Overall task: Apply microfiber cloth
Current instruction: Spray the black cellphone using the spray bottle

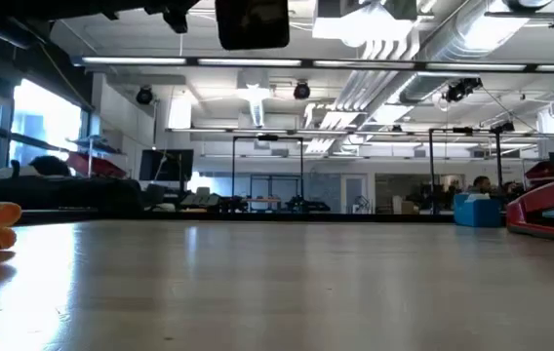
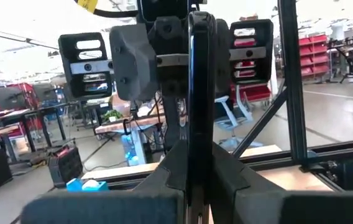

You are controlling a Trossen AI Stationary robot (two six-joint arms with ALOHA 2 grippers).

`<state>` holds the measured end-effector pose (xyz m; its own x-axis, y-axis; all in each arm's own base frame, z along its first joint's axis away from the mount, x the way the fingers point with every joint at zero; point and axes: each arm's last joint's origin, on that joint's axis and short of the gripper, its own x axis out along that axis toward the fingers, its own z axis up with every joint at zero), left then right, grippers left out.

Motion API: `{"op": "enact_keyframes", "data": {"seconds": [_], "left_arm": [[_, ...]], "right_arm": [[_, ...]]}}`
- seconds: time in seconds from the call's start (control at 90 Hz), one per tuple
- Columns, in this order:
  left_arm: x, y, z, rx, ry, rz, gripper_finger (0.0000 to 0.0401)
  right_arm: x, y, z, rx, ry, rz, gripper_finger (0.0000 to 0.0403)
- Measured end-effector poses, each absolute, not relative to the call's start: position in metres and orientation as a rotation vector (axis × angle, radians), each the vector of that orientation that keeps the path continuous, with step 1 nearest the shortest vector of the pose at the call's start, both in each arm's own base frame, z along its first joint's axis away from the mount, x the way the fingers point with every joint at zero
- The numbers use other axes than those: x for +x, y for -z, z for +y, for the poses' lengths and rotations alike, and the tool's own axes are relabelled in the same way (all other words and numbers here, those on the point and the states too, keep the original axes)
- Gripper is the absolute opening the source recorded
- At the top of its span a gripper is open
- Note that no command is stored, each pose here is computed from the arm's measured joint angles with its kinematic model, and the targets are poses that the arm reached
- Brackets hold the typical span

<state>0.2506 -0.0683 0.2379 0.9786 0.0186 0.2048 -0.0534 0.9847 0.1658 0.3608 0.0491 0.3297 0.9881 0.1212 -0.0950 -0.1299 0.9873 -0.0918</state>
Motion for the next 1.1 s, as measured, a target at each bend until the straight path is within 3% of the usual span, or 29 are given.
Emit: {"op": "enact_keyframes", "data": {"seconds": [0.278,0.522,0.789,0.933,1.1], "left_arm": [[0.251,-0.237,-0.068,0.174,-0.042,-0.194,0.0011],[0.251,-0.237,-0.068,0.17,-0.049,-0.193,0.0011],[0.248,-0.238,-0.072,0.181,-0.098,-0.164,0.0038],[0.234,-0.252,-0.078,0.18,-0.195,-0.138,0.007],[0.21,-0.295,-0.086,0.116,-0.16,0.098,0.0087]], "right_arm": [[0.361,-0.33,0.05,-0.117,-0.148,0.087,0.0064],[0.36,-0.329,0.051,-0.133,-0.208,0.086,0.0009],[0.36,-0.329,0.051,-0.143,-0.18,0.091,0.0003],[0.356,-0.333,0.05,-0.172,-0.146,0.092,0.0002],[0.329,-0.352,0.045,-0.273,-0.033,0.156,0.0001]]}}
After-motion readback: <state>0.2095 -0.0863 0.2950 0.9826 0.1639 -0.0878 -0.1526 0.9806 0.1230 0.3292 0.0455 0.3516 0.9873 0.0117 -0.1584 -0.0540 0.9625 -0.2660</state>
